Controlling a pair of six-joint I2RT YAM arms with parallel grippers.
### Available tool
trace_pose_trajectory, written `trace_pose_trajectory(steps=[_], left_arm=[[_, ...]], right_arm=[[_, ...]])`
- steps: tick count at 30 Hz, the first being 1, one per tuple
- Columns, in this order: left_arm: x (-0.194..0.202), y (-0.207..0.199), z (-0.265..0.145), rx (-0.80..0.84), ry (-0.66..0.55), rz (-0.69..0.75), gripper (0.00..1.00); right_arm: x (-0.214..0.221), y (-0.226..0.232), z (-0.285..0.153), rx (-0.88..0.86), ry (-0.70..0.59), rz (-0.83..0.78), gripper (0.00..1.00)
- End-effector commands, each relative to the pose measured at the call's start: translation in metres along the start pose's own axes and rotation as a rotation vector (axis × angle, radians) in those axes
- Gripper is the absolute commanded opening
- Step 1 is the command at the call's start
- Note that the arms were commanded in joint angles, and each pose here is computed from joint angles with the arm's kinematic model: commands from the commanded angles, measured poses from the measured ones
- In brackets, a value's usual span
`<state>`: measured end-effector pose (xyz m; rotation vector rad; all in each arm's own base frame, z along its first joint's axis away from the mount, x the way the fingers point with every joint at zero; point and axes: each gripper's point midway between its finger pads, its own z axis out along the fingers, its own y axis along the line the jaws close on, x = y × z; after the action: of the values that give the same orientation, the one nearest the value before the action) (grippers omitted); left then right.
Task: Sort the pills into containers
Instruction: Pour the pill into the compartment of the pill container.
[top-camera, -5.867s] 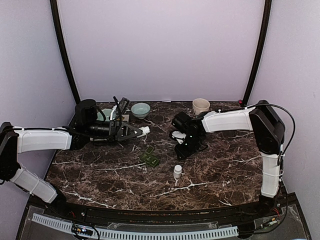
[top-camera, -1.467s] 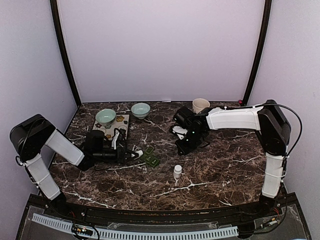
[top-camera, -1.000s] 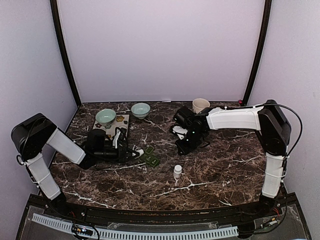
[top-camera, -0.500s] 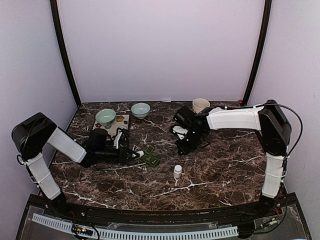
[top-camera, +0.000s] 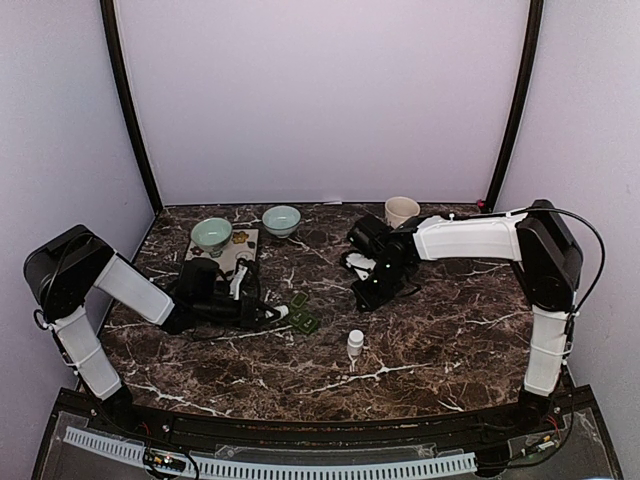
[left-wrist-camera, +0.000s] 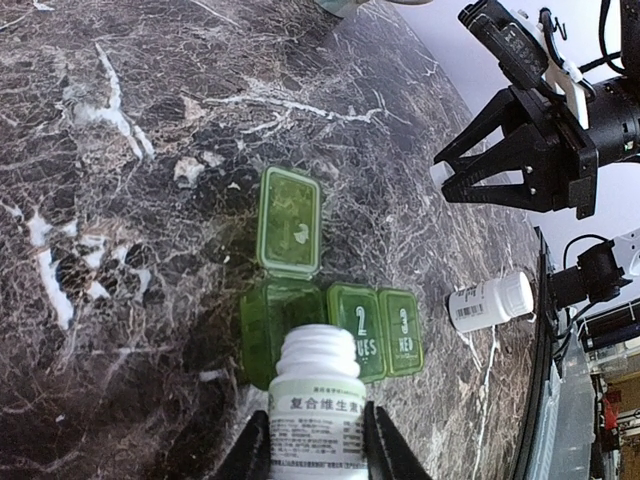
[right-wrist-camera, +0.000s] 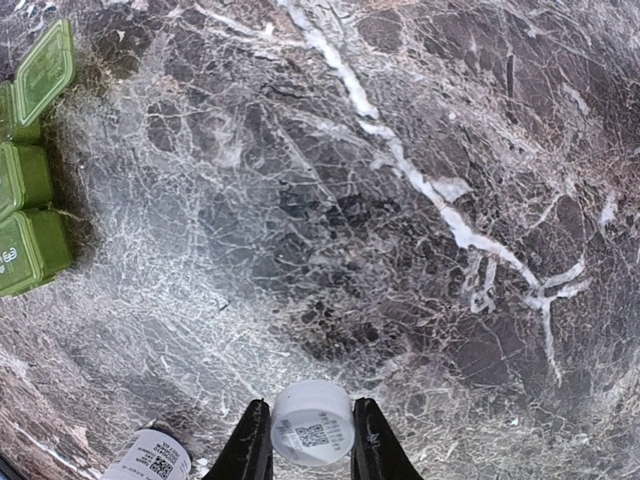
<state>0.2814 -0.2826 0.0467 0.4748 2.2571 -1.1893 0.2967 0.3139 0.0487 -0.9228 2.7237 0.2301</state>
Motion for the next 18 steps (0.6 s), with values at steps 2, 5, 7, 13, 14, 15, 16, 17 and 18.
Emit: trace_pose_trajectory(steps=[2,5,7,13,14,15,16,17,18], left_arm=[[-0.0037,-0.0035,0.0018,-0.001,0.0,0.032,0.0],[-0.0042,-0.0042,0.0023,-0.003,0.002,0.037,0.0],[-0.0046,-0.0045,0.0025,-0.004,0.003,0.039,0.0],[-0.0076,-0.0067,0.0011,-0.006,-0.002,0.049,0.0],[-0.008,-0.0064,0.0009,-0.007,-0.001,0.049,0.0],[-0.0077,-0.0064,0.0011,-0.008,0.003,0.05,0.0],[-0.008,-0.0068,0.0009,-0.009,0.004,0.053,0.0],[-0.0085,-0.0071,0.0009,-0.009,0.006,0.054,0.0],[-0.009,-0.0078,0.0003,-0.01,0.007,0.057,0.0]], right_arm=[[-0.0083,0.0024,-0.0128,-0.009,-0.05,0.007,0.0],[-0.0081,0.0025,-0.0129,-0.009,-0.049,0.007,0.0],[-0.0074,0.0023,-0.0122,-0.009,-0.046,0.007,0.0],[-0.0079,0.0024,-0.0123,-0.01,-0.049,0.008,0.0],[-0.0078,0.0025,-0.0117,-0.011,-0.048,0.007,0.0],[-0.0079,0.0026,-0.012,-0.011,-0.048,0.008,0.0],[-0.0076,0.0027,-0.0117,-0.01,-0.047,0.007,0.0],[-0.0084,0.0027,-0.012,-0.01,-0.049,0.007,0.0],[-0.0082,0.0025,-0.0117,-0.01,-0.048,0.008,0.0]])
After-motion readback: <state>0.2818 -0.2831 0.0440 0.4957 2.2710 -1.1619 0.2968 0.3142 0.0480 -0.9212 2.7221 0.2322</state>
